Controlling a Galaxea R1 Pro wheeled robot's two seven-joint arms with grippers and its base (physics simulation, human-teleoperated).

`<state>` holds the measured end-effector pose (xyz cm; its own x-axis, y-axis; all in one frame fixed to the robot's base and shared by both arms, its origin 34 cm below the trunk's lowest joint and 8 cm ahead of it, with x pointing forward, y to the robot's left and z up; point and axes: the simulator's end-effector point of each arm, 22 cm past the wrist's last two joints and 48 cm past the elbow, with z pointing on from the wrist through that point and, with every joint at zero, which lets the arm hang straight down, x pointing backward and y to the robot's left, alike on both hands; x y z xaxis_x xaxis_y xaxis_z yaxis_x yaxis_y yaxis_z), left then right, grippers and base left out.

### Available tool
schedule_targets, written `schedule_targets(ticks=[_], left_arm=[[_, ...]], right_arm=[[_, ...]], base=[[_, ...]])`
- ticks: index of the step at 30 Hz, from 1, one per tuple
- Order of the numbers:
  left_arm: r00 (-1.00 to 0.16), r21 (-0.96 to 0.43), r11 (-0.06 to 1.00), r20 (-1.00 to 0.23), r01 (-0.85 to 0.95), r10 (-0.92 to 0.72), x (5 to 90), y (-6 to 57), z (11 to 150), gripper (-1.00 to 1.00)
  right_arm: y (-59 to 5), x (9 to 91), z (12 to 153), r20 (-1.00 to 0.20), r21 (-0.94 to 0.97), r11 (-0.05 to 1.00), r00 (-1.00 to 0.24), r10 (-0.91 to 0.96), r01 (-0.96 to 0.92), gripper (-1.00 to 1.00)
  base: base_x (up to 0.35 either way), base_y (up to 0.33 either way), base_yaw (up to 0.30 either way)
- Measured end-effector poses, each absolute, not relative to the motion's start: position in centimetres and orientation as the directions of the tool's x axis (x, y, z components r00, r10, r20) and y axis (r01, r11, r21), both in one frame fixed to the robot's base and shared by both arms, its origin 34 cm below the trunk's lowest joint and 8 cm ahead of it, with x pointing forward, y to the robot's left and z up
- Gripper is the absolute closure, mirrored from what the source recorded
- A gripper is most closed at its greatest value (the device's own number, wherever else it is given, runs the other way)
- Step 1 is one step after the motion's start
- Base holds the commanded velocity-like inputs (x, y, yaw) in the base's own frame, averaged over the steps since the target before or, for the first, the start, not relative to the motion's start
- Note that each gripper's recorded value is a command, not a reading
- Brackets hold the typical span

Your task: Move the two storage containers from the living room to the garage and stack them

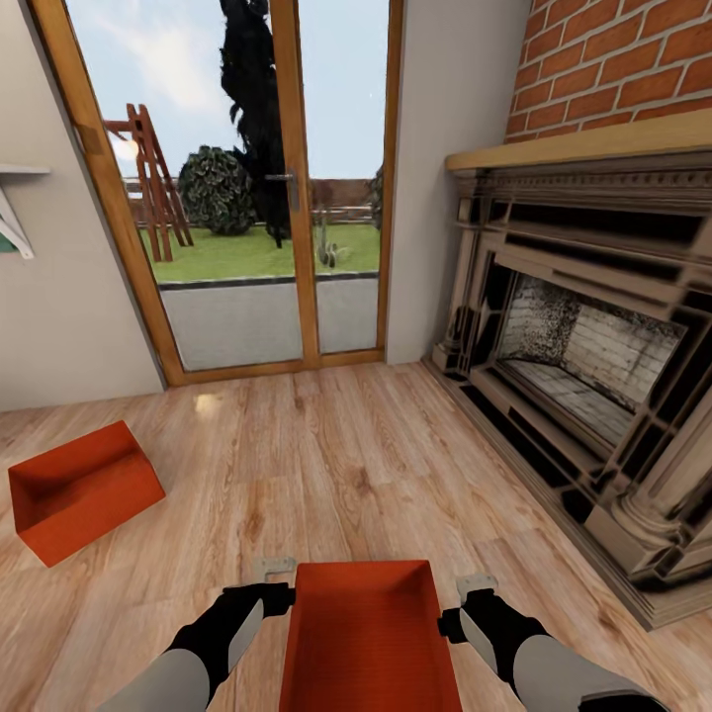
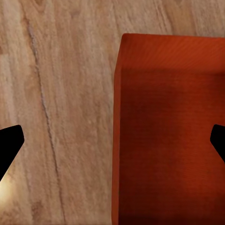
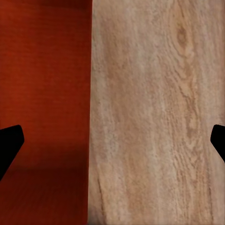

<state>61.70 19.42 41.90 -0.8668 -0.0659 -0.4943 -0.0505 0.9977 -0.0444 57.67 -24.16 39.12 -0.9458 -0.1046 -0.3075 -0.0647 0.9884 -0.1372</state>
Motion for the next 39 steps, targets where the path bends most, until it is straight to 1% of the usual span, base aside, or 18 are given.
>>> schedule_targets(ticks=[39], left_arm=[[-0.866, -0.043, 0.998, -0.496, -0.049, -0.064, 60.9, 19.4, 37.7, -1.0]], right_arm=[[-24.1, 56.8, 34.9, -0.309, -0.136, 0.989, -0.945, -0.104, -0.065, -1.0]], base=[[0.0, 0.0, 0.0]])
